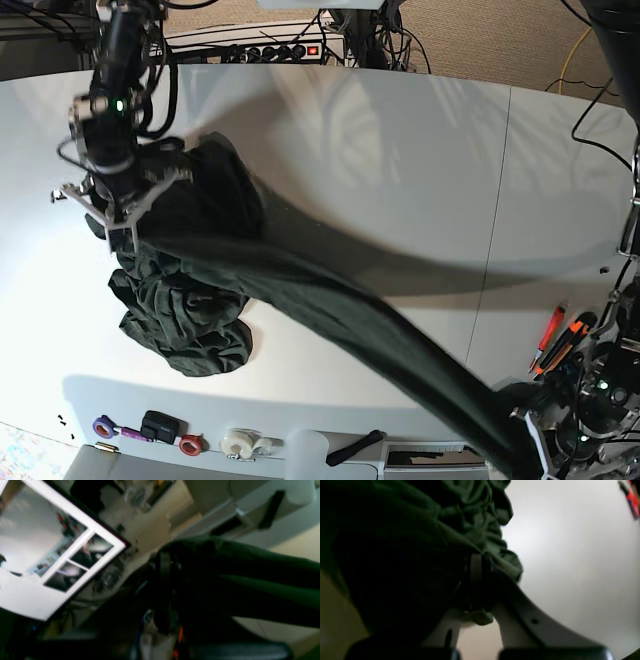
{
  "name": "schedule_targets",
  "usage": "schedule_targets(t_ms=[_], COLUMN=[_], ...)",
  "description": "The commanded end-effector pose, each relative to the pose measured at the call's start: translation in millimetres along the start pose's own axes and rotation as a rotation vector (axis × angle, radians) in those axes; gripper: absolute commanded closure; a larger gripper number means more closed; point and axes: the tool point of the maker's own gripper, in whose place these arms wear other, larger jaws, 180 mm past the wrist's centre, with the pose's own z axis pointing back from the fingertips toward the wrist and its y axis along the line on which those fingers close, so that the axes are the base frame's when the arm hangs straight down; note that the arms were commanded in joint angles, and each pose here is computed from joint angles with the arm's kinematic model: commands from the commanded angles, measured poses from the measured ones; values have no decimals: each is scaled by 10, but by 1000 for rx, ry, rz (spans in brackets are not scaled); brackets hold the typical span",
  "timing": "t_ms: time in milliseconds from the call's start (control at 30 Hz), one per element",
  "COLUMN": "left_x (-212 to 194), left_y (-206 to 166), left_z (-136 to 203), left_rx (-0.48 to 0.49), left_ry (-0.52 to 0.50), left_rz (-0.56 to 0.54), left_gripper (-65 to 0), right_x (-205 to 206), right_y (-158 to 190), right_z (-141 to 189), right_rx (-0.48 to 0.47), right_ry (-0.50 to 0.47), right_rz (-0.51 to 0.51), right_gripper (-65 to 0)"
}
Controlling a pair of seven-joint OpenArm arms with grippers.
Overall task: Layout the t-shirt on the table in an organized manner, then fold the t-shirt properly
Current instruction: 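Pull the sleeve away from the right gripper, stretching it taut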
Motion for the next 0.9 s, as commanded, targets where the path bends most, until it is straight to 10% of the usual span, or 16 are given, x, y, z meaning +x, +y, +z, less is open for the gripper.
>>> schedule_targets(t_ms=[0,500,867], left_x=[145,-886,-1060], left_y=[168,-156,-74], left_z=[64,174,447], left_rx=[17,-86,-197], left_ry=[-37,185,209], left_rz=[4,21,243], left_gripper=[0,0,0], right_x=[95,-675,-753], right_y=[-61,-54,-991], right_z=[96,336,500], right_rx=[-19,41,-172], right_ry=[-47,184,228], right_rz=[30,294,210], right_gripper=[0,0,0])
